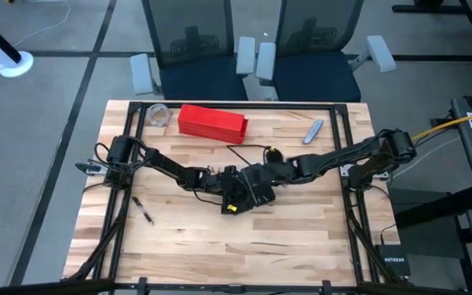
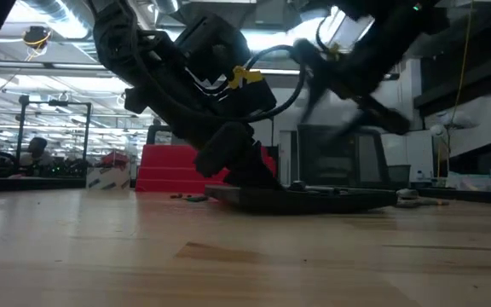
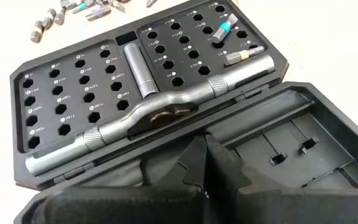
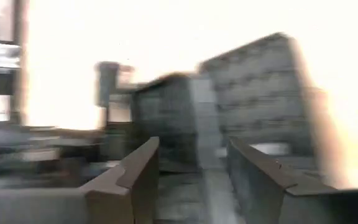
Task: Prefit tool cases
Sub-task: Remove the screwdriver from the tool case
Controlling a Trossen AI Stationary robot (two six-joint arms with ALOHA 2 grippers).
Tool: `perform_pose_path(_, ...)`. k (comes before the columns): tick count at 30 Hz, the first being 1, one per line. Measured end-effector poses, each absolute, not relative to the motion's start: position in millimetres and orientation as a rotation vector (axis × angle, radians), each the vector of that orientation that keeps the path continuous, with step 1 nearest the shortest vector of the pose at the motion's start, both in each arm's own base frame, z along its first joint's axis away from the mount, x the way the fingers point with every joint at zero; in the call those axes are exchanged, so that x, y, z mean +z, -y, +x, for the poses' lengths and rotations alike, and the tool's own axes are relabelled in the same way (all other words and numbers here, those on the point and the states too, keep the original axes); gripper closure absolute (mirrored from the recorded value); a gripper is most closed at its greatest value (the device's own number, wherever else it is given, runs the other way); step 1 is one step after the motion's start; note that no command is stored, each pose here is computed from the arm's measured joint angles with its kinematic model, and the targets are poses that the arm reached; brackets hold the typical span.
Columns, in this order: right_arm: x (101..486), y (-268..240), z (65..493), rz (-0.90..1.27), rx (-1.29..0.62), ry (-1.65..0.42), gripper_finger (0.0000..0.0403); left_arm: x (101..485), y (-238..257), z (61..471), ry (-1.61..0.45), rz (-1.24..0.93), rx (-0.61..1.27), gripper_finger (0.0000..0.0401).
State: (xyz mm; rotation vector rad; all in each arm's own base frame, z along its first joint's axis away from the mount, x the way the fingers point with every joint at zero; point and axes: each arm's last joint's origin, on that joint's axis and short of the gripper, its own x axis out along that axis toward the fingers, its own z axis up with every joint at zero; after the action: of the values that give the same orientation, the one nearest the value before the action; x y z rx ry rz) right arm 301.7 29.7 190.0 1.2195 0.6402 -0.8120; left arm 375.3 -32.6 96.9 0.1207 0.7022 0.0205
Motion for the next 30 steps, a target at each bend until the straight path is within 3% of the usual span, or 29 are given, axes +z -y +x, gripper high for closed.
perform_pose_path(9,175.3,-31.4,290.1,1.032,-0.783,-0.914,0.0221,97.2,32.1,375.5,-0.691,0.118,0.023,0.0401)
perform_pose_path(30,142.7,-30.6,315.4,0.989,-0.755,-0.861,0.0221,97.7,32.9,376.5,-0.676,0.1,0.019,0.0401)
